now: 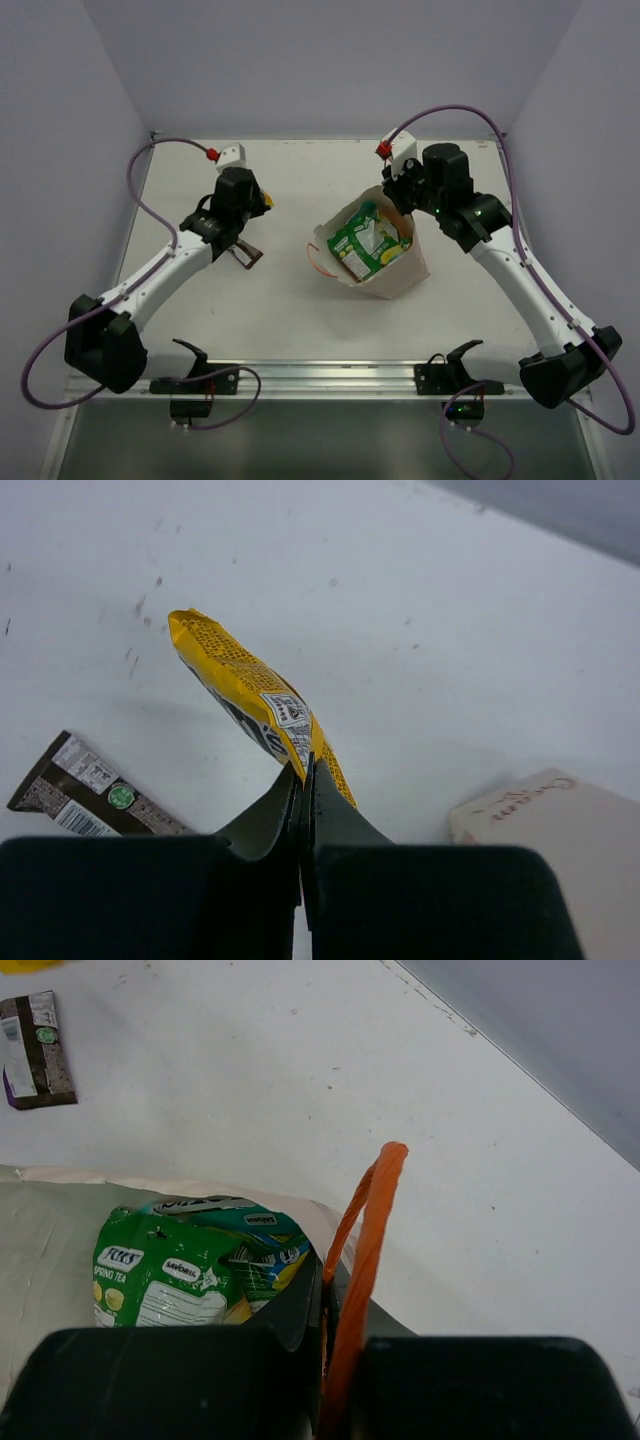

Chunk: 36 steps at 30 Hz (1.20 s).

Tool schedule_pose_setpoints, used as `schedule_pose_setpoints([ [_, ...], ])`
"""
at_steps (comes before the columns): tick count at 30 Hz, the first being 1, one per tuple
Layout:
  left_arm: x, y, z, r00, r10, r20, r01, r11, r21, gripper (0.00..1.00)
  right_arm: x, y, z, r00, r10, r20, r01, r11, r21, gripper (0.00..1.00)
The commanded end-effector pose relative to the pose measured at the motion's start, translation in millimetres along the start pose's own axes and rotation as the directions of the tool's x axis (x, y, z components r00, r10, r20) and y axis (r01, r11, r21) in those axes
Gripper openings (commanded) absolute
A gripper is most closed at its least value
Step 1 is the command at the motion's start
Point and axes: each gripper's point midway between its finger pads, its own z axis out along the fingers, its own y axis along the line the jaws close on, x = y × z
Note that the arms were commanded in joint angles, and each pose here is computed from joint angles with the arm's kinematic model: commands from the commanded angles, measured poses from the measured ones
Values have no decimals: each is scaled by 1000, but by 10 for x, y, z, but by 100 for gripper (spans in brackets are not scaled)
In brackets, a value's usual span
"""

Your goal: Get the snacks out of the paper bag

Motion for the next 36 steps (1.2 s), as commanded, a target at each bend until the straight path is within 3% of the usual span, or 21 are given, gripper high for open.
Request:
schedule_pose_setpoints([
  [1,3,-4,370,999,42,30,-44,998,39,0,-626,-108,-208,972,-22,232,11,999,50,0],
  [2,49,-25,415,999,44,7,-44,998,49,9,-619,-110,-197,973,-22,229,10,999,51,0],
  [3,65,-69,434,999,37,-10,-36,997,62,28,-610,-110,-184,974,-24,223,13,999,50,0],
  [5,34,-276,348,999,20,-42,-14,990,141,51,-606,-120,-171,977,-25,214,15,999,51,0],
  [6,15,-345,276,999,-13,-53,21,988,155,73,-604,-124,-168,977,-28,212,17,998,53,0],
  [9,-128,-716,-135,999,-11,-41,19,979,202,95,-623,-118,-186,975,-28,220,17,999,52,0],
  [13,-100,-1325,-722,997,-15,-78,38,951,308,96,-651,-119,-214,973,-20,229,9,999,50,0],
  [20,637,-2207,-1407,971,88,-221,21,894,447,84,-695,-132,-253,972,-17,235,3,998,57,0],
  [25,1036,-2363,-1211,948,175,-265,-62,920,386,82,-707,-142,-304,970,-18,243,2,998,63,0],
  [30,1345,-2153,-866,930,238,-279,-169,954,249,82,-661,-124,-320,971,-17,239,3,998,60,0],
  [34,1362,-2067,-616,935,235,-267,-187,964,191,82,-618,-111,-314,970,-17,241,3,998,58,0],
  [36,1394,-2061,-506,933,249,-258,-206,962,182,77,-585,-108,-297,972,-18,235,4,998,59,0],
])
